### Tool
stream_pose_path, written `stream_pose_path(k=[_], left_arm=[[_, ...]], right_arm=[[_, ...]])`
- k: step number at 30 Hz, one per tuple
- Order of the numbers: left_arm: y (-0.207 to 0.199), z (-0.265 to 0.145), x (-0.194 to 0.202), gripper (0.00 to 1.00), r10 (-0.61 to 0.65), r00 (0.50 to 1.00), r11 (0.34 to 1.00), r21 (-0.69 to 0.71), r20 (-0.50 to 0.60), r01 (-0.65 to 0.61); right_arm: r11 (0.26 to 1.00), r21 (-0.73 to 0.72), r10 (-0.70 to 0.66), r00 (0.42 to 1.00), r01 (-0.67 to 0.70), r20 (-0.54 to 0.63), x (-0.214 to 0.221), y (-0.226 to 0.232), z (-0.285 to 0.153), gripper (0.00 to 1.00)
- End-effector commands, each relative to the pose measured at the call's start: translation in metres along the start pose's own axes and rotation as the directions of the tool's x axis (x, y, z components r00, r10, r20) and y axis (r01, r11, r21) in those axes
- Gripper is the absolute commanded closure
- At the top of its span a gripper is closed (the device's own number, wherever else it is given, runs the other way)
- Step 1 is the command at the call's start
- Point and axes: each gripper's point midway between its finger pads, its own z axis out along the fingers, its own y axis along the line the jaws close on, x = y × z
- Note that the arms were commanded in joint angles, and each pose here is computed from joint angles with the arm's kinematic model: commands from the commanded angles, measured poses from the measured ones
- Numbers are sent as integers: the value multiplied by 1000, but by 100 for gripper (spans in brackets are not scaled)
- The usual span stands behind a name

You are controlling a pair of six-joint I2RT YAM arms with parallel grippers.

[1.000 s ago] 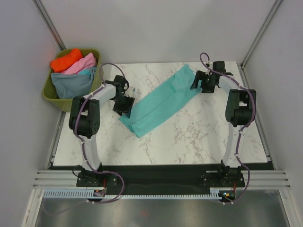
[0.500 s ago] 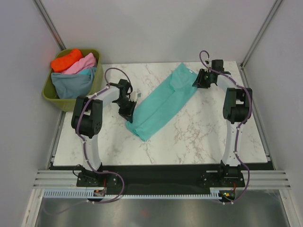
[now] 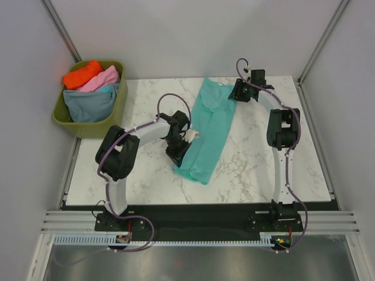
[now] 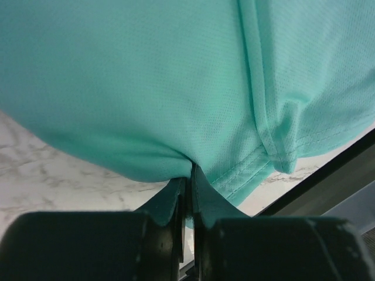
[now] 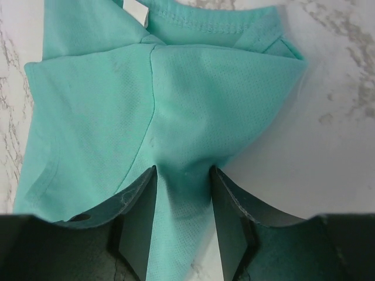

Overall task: Fold and stack the t-shirts
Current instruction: Fold the tshirt

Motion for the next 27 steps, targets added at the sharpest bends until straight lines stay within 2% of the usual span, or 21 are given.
stream_pose_path(k=[1,4,5,13,14,16,18,20,23,26,27], left_arm=[[-28,-2,1,90,102,995,994,31,-1,-102],[-49,6,-4,90,167,986,985,40,-14,-166],[-83,6,-3,95,186,983,961,206,4,-183],[-122,19,-8,96,287,957,936,220,-32,-274],[-124,20,-9,93,292,956,936,216,-32,-279],[-124,20,-8,86,300,953,938,192,-40,-288],[-118,19,-8,61,300,953,945,150,-44,-290],[-114,15,-5,46,308,950,945,128,-44,-300],[-116,1,-1,14,336,942,936,118,-18,-332],[-120,-15,6,14,346,938,932,111,16,-346],[-119,-19,6,14,344,939,932,108,28,-345]], right_arm=[[1000,-17,1,1000,0,22,-4,11,16,49],[999,-53,3,999,-2,32,-5,23,25,49],[998,-61,4,999,-2,36,-6,25,27,49],[992,-122,-1,998,9,70,-11,53,43,48],[991,-130,-2,997,12,72,-12,57,43,48],[990,-137,-2,997,12,71,-11,59,43,48],[990,-138,-3,997,13,72,-13,60,40,46],[992,-126,-3,998,12,69,-11,56,38,43],[993,-116,-7,997,16,76,-19,51,23,38],[997,-78,-10,996,17,91,-30,40,-3,35],[997,-71,-20,993,29,119,-44,45,-24,34]])
